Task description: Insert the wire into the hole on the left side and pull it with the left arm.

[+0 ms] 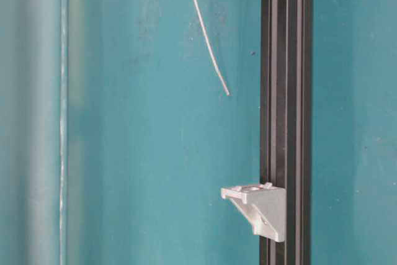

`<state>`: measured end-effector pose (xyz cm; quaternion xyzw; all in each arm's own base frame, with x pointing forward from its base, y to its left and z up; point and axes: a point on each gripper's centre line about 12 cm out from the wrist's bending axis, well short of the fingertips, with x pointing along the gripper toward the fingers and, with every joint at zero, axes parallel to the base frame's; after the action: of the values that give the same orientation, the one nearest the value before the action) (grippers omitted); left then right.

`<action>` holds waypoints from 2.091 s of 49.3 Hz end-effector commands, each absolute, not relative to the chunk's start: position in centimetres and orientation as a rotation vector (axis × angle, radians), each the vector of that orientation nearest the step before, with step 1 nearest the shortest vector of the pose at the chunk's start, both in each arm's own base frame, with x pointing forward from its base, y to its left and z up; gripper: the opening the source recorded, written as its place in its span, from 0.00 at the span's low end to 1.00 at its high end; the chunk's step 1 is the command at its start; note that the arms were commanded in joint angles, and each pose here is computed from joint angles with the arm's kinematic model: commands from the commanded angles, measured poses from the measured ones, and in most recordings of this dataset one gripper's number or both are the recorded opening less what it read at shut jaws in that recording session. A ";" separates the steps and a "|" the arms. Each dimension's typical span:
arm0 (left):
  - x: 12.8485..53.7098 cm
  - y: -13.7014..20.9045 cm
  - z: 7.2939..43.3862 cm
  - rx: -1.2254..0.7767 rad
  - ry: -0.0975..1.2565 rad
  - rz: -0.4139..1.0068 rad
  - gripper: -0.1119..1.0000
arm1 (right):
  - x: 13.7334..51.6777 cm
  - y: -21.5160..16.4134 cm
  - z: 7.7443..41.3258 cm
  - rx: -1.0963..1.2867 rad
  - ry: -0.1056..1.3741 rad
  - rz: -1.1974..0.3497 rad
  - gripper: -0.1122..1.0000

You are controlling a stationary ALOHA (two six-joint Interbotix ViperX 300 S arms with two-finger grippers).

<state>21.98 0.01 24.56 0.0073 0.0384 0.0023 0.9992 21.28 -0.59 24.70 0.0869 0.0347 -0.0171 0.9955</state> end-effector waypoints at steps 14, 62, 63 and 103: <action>23.3 0.1 22.7 0.003 0.163 0.011 0.71 | 24.2 -0.5 22.4 0.178 0.197 -0.039 0.79; 24.7 0.3 18.0 0.001 0.355 0.017 0.71 | 31.0 1.6 15.8 0.158 0.474 0.009 0.79; 24.8 0.3 18.0 0.002 0.355 0.016 0.71 | 31.1 1.6 15.7 0.158 0.477 0.010 0.79; 24.7 0.3 17.9 0.001 0.359 0.017 0.71 | 32.8 1.8 12.1 0.168 0.589 -0.003 0.78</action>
<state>24.44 0.18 17.43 0.0020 0.1884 0.0064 0.9821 32.22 1.88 11.57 0.0811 0.3010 -0.0006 0.9502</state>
